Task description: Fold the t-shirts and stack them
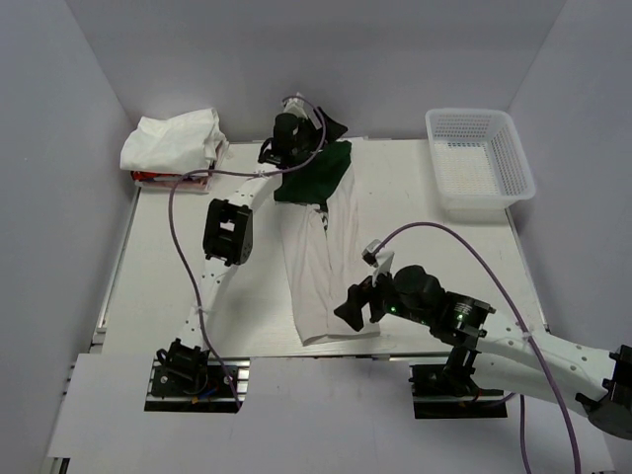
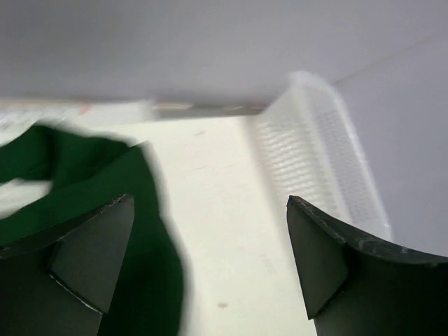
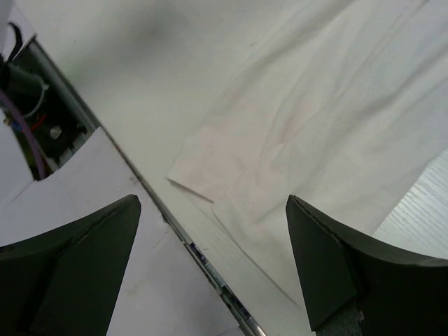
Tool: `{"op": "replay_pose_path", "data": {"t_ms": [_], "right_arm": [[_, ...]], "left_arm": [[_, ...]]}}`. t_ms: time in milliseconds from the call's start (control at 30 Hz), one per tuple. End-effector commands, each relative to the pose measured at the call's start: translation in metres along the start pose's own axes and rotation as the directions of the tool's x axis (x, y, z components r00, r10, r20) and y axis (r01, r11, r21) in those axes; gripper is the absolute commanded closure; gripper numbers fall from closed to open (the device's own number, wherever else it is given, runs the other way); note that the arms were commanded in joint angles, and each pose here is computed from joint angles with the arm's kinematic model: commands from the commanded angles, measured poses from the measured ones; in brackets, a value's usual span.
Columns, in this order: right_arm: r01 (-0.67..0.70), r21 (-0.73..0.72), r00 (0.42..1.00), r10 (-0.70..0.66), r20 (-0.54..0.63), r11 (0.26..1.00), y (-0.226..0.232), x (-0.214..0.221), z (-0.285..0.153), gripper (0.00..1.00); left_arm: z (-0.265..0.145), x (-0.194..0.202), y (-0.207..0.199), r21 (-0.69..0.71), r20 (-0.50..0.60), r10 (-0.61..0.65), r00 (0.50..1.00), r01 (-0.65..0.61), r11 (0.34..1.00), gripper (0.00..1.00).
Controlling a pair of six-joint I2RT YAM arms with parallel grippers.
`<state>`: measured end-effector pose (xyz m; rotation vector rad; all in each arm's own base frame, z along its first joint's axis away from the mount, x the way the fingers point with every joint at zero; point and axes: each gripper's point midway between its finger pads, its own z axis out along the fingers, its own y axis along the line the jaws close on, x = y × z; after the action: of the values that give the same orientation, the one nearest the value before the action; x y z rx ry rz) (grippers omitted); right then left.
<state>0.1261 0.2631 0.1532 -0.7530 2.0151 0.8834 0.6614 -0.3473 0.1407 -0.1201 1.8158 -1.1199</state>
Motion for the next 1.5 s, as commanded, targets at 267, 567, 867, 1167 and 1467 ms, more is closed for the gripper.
{"op": "replay_pose_path", "data": {"t_ms": [267, 567, 867, 1167, 1467], "right_arm": [[-0.194, 0.455, 0.976, 0.217, 0.000, 0.869, -0.073, 0.020, -0.015, 0.10], [-0.161, 0.561, 0.883, 0.372, -0.285, 0.812, -0.086, 0.103, -0.018, 0.10], [-0.249, 0.485, 0.850, 0.429, -0.306, 0.838, -0.077, 0.116, -0.007, 0.10], [-0.295, 0.448, 0.808, 0.471, -0.355, 0.844, -0.072, 0.129, -0.003, 0.10], [-0.328, 0.471, 0.784, 0.514, -0.347, 0.819, -0.080, 0.138, -0.003, 0.37]], "left_arm": [[-0.159, -0.016, -0.150, 0.095, -0.269, 0.162, 0.949, -0.141, 0.985, 0.00], [-0.353, 0.145, -0.126, -0.078, -0.490, 0.050, 0.870, -0.101, 0.992, 0.05], [-0.480, 0.285, -0.095, -0.310, -0.810, -0.240, 0.535, -0.043, 0.950, 0.04], [-0.490, 0.325, -0.077, -0.356, -0.865, -0.241, 0.439, -0.199, 0.913, 0.18], [-0.482, 0.346, -0.055, -0.405, -0.844, -0.288, 0.452, -0.185, 0.895, 0.54]]}}
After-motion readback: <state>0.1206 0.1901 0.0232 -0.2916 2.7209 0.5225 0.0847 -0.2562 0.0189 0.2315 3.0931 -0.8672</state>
